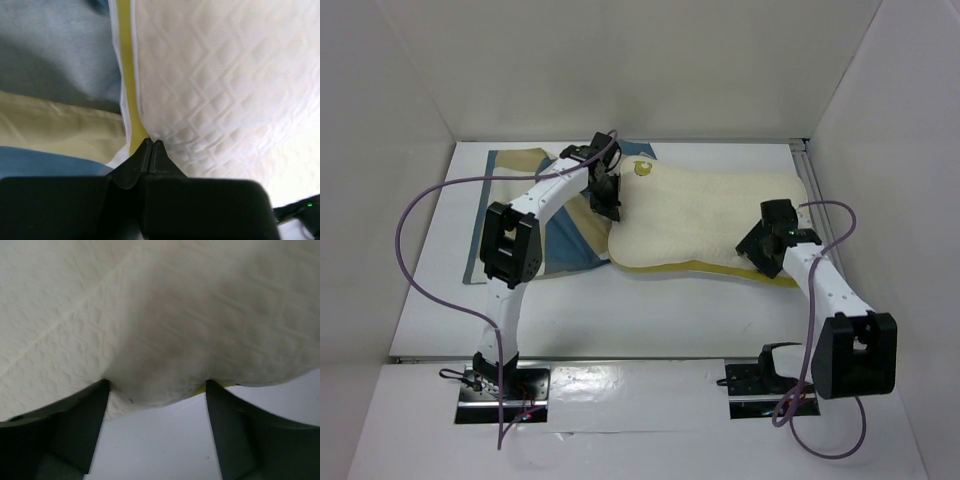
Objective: Put the pillow into the pillowcase
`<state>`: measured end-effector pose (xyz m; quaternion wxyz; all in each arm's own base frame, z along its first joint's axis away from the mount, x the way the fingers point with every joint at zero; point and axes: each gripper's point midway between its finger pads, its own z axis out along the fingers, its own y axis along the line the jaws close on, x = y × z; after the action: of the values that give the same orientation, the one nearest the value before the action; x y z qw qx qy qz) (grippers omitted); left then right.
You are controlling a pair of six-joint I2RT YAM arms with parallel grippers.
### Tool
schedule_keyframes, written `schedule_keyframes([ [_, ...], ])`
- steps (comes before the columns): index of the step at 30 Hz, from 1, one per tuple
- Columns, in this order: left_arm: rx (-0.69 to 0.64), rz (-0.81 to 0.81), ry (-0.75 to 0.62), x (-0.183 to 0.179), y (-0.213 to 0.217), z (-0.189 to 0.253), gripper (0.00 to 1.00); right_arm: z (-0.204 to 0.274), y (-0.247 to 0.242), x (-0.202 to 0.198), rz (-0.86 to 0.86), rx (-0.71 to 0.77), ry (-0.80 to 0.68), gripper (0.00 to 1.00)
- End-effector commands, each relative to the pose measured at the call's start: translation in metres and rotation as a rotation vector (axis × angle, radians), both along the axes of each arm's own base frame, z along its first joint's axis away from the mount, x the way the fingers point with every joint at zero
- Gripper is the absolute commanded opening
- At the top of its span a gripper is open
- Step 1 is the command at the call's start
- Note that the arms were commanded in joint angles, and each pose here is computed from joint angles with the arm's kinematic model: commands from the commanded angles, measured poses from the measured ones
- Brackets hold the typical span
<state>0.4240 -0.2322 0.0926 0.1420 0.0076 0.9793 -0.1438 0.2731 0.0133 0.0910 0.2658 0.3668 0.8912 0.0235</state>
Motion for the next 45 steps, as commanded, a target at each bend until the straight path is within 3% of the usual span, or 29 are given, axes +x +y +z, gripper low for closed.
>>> schedule_keyframes([
  [1,-0.085,-0.033,-0.018,0.004,-0.021,0.01,0.0,0.002,0.022,0.049,0.016,0.137,-0.158,0.63],
  [2,-0.09,-0.033,-0.03,0.004,-0.021,0.018,0.0,-0.003,0.023,0.058,0.008,0.142,-0.149,0.39],
  [3,-0.113,-0.04,-0.048,0.005,-0.024,0.03,0.0,0.001,0.02,0.066,0.009,0.121,-0.166,0.0],
  [5,-0.148,-0.048,-0.106,0.012,-0.029,0.056,0.0,0.024,0.009,0.085,-0.006,0.061,-0.223,0.0],
  [9,-0.208,-0.057,-0.239,0.028,-0.031,0.112,0.0,0.148,-0.012,0.127,-0.02,-0.05,-0.539,0.0],
  [13,-0.281,-0.034,-0.329,0.043,-0.028,0.153,0.0,0.229,-0.014,0.133,0.023,-0.103,-0.717,0.0],
  [18,-0.296,-0.047,-0.311,0.036,-0.029,0.151,0.0,0.186,-0.018,0.114,0.037,-0.131,-0.607,0.0],
  [19,-0.291,-0.052,-0.257,0.029,-0.03,0.133,0.0,0.143,-0.018,0.104,0.044,-0.132,-0.512,0.0],
  [22,-0.248,-0.082,-0.173,0.015,-0.024,0.095,0.03,0.079,-0.017,0.085,0.068,-0.11,-0.377,0.0],
  [23,-0.232,-0.087,-0.141,0.011,-0.022,0.086,0.08,0.06,-0.013,0.081,0.086,-0.091,-0.319,0.1],
  [24,-0.194,-0.086,-0.11,0.006,-0.016,0.074,0.13,0.051,-0.006,0.078,0.109,-0.064,-0.291,0.5],
  [25,-0.163,-0.075,-0.063,-0.003,-0.009,0.066,0.21,0.049,0.0,0.078,0.132,-0.036,-0.297,0.64],
  [26,-0.136,-0.082,-0.07,-0.009,-0.008,0.067,0.45,0.051,0.023,0.077,0.203,0.004,-0.316,0.73],
  [27,-0.062,-0.046,-0.099,-0.006,0.007,0.066,0.52,0.06,0.035,0.081,0.227,0.016,-0.357,0.86],
  [28,-0.027,-0.016,-0.116,-0.018,0.015,0.074,0.54,0.065,0.047,0.081,0.257,0.015,-0.378,0.91],
  [31,0.092,0.141,-0.139,-0.031,0.05,0.075,0.59,0.084,0.089,0.086,0.37,-0.031,-0.419,1.0],
  [32,0.135,0.197,-0.108,-0.051,0.065,0.069,0.59,0.102,0.1,0.095,0.391,-0.049,-0.452,1.0],
  [34,0.169,0.342,-0.045,-0.073,0.084,0.054,0.6,0.094,0.139,0.096,0.525,-0.083,-0.412,1.0],
  [35,0.207,0.384,0.041,-0.097,0.099,0.025,0.6,0.094,0.155,0.098,0.573,-0.101,-0.407,1.0],
  [38,0.165,0.574,0.114,-0.129,0.124,-0.009,0.63,0.076,0.241,0.103,0.807,-0.237,-0.331,1.0],
  [43,0.17,0.669,0.168,-0.143,0.15,-0.033,0.63,0.055,0.28,0.102,0.879,-0.359,-0.248,1.0],
  [45,0.131,0.668,0.135,-0.135,0.149,-0.03,0.63,0.053,0.268,0.102,0.824,-0.396,-0.224,1.0],
])
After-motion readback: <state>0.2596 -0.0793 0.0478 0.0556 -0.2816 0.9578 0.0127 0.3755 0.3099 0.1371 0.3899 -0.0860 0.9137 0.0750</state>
